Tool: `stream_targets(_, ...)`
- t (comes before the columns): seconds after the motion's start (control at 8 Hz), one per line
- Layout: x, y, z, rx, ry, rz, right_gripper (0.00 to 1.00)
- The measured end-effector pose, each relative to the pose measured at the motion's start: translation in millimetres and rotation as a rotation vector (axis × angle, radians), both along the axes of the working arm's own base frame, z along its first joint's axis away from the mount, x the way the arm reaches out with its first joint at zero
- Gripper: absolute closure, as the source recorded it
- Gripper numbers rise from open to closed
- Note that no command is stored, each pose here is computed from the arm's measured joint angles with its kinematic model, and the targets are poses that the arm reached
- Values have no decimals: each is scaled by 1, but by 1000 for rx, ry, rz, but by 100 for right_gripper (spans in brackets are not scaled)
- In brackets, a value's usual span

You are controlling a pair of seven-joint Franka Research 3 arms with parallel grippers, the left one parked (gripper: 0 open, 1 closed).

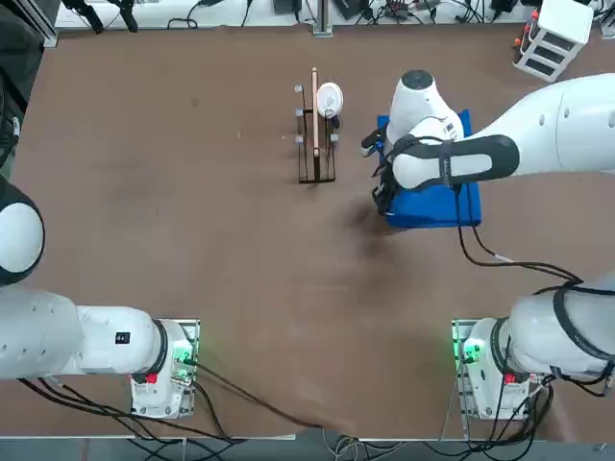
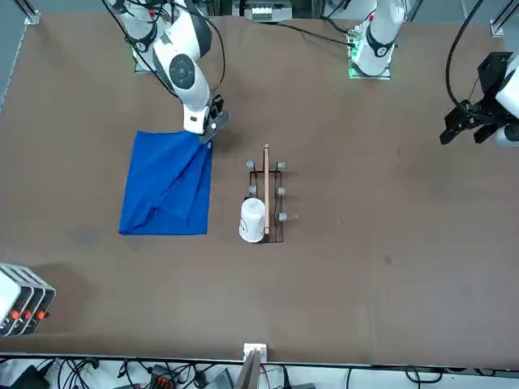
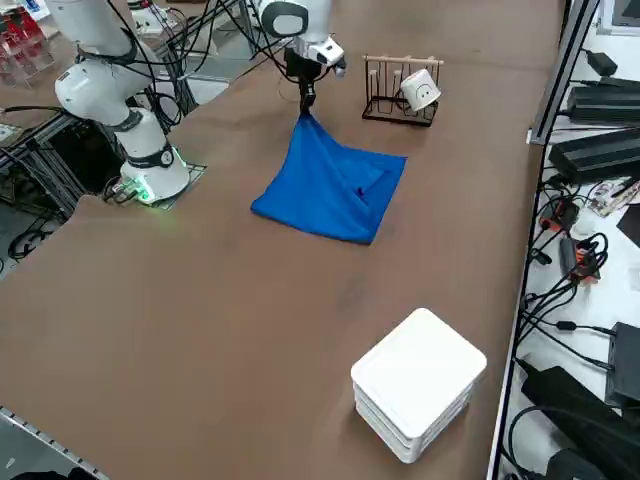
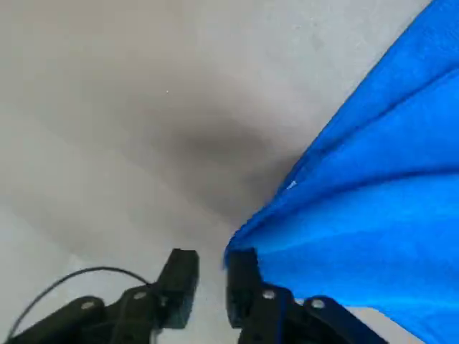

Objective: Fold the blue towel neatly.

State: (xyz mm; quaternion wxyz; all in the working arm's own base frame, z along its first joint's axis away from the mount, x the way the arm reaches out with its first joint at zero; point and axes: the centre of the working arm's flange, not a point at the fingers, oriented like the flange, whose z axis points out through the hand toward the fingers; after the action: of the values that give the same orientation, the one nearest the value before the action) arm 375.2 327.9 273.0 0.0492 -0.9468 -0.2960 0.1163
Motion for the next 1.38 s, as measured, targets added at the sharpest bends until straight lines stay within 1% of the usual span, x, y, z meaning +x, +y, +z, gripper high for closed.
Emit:
stream_targets(0.12,0,0,-1,1,2,-1,48)
stream_targets(0.38,2,0,0,4,-2,-5,12)
stream_targets(0.5,7,0,4,11,-11,-12,0)
stream_targets(0.62,18,-3,10,19,-24,-32,0)
stream_targets(0.75,36,-14,17,29,-42,-72,0)
stream_targets(0.88,62,-31,26,42,-66,-130,0)
stream_targets(1.12,129,-72,37,82,-102,-261,2)
stream_targets(1.25,159,-89,33,80,-110,-340,4)
stream_targets(1.38,180,-99,21,47,-116,-427,6)
